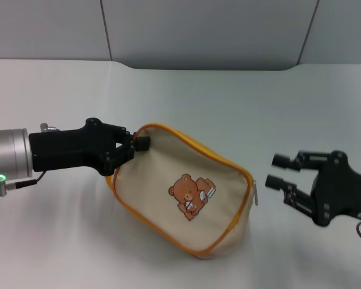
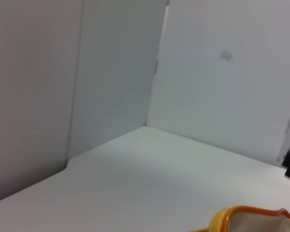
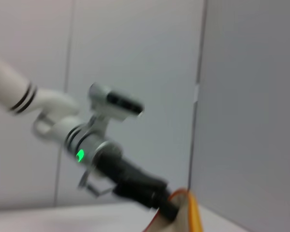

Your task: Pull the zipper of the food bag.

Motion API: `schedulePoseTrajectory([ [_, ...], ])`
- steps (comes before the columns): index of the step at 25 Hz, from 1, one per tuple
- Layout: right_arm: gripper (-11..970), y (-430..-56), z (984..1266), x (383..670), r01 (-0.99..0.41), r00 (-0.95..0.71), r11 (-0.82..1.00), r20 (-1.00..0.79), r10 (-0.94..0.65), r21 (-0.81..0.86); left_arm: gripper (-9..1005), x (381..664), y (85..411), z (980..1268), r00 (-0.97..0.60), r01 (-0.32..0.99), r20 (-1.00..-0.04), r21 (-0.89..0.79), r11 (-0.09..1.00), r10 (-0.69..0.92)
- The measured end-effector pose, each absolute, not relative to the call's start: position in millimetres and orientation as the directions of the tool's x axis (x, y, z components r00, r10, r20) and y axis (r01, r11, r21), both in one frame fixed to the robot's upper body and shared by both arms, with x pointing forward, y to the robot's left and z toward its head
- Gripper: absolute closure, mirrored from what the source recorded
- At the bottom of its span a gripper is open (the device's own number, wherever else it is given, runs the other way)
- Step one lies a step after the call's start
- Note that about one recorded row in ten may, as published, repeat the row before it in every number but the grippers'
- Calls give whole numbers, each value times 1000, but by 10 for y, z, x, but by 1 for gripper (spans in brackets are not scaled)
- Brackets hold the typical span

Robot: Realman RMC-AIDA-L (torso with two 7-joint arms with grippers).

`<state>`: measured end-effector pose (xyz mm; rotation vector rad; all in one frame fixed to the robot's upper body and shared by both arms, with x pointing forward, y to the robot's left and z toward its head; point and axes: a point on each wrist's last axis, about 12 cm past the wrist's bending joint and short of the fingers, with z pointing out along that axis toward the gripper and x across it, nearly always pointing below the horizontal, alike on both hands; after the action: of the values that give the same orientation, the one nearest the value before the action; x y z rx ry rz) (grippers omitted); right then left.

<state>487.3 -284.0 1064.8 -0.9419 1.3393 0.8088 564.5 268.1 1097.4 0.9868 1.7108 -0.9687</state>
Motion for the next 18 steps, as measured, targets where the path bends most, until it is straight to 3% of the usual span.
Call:
schedulePoseTrajectory([
  [7, 630, -2832, 10687, 4974, -890, 40, 456, -999, 23, -25, 898, 5679, 2612, 10833, -356, 846, -920, -242, 475, 165],
  [11, 440, -2850, 10729, 5030, -888, 1, 459, -999, 49, 22, 889, 5676, 2638, 10855, -359, 828, -927, -264, 495, 105],
  [13, 362, -2880, 10779, 5066, -892, -45, 446, -996, 76, 74, 885, 5613, 2770, 10928, -317, 815, -948, -274, 510, -3],
  [15, 300, -2895, 10803, 5074, -896, -59, 434, -995, 83, 89, 677, 5519, 2848, 10994, -261, 840, -964, -254, 480, -53],
  [17, 238, -2935, 10866, 5074, -914, -76, 393, -993, 90, 105, 605, 5455, 2876, 11035, -225, 867, -973, -228, 442, -61],
  [18, 207, -2967, 10924, 5053, -935, -91, 336, -992, 86, 115, 569, 5331, 2884, 11097, -172, 925, -984, -179, 336, -50],
])
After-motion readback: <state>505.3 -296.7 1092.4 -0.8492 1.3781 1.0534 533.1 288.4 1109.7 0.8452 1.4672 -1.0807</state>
